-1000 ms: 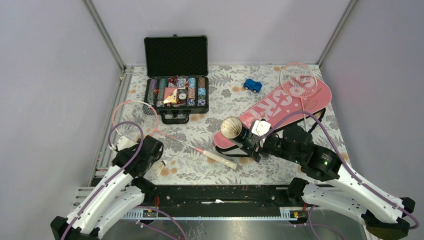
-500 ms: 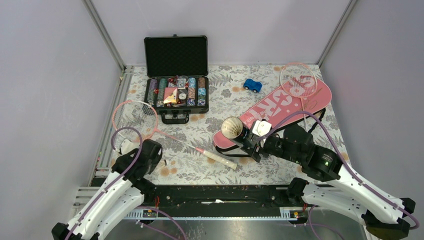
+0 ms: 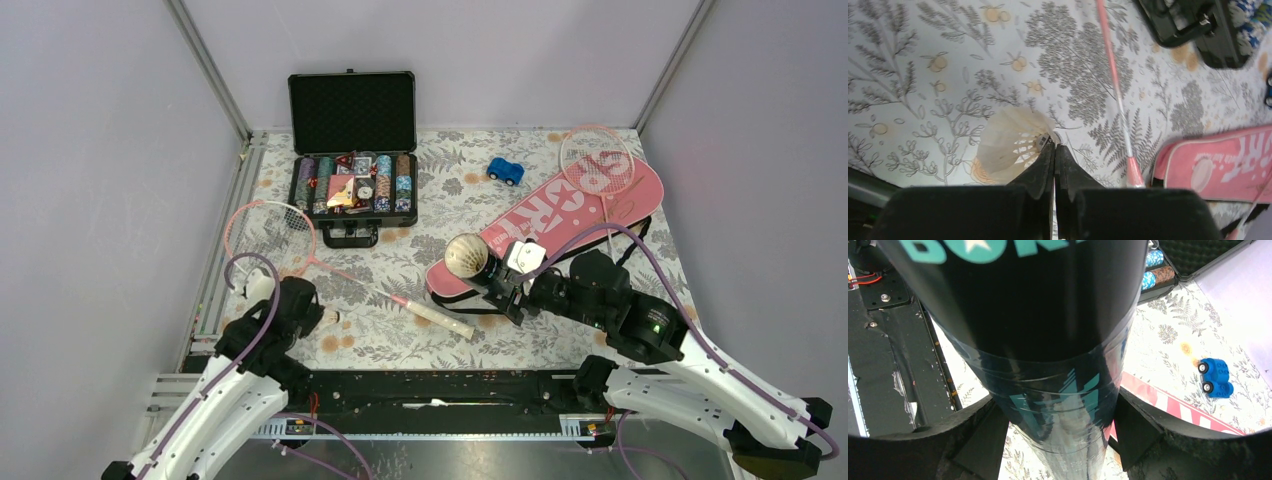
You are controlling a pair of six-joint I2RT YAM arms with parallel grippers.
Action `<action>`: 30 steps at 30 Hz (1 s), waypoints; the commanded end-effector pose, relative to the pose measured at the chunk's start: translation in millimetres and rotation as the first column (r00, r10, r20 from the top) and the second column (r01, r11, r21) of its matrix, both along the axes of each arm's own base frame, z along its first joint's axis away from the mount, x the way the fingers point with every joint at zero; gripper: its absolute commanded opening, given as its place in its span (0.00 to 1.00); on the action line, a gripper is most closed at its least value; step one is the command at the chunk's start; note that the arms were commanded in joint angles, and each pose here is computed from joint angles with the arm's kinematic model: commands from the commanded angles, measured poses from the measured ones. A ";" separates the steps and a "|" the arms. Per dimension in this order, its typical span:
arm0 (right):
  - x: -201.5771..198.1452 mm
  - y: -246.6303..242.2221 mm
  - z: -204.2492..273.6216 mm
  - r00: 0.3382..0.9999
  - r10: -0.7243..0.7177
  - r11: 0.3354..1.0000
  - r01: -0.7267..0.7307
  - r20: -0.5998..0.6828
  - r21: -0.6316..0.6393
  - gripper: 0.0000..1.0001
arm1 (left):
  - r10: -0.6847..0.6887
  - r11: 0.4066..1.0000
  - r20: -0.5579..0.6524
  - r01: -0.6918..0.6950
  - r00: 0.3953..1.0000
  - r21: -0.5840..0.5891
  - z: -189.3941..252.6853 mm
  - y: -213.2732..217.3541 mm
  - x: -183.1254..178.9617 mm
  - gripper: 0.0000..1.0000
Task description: Pack up the badminton gear
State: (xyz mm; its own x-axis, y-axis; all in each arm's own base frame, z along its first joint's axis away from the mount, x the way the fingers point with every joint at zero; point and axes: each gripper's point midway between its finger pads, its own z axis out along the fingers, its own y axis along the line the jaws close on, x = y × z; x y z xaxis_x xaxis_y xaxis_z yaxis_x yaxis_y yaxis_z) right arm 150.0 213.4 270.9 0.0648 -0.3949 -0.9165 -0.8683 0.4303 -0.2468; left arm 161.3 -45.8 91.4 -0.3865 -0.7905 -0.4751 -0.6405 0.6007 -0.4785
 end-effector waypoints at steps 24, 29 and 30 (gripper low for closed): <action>-0.9 -1.6 -46.0 0.985 -0.047 0.984 0.016 -0.166 -0.179 0.52 | -0.782 0.513 0.569 0.781 0.255 0.355 288.9 -136.3 1.2 0.00; 0.0 2.7 -56.0 0.980 -0.055 0.983 0.019 -0.193 -0.181 0.53 | -0.773 0.417 0.627 0.819 0.092 0.394 317.5 -163.8 -13.1 0.00; 0.1 3.2 -58.1 0.978 -0.057 0.982 0.019 -0.199 -0.186 0.53 | -0.777 0.397 0.626 0.824 0.068 0.404 320.2 -168.4 -15.0 0.00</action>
State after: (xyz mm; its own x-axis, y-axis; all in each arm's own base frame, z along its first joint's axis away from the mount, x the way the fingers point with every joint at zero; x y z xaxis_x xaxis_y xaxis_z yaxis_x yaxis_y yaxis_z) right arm 147.5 202.3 204.8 -0.1291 -0.6095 -0.7822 -0.8909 0.4177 -0.1785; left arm 156.3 -192.6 363.2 -0.5104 -0.2370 -0.8267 0.5689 0.6279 -0.5312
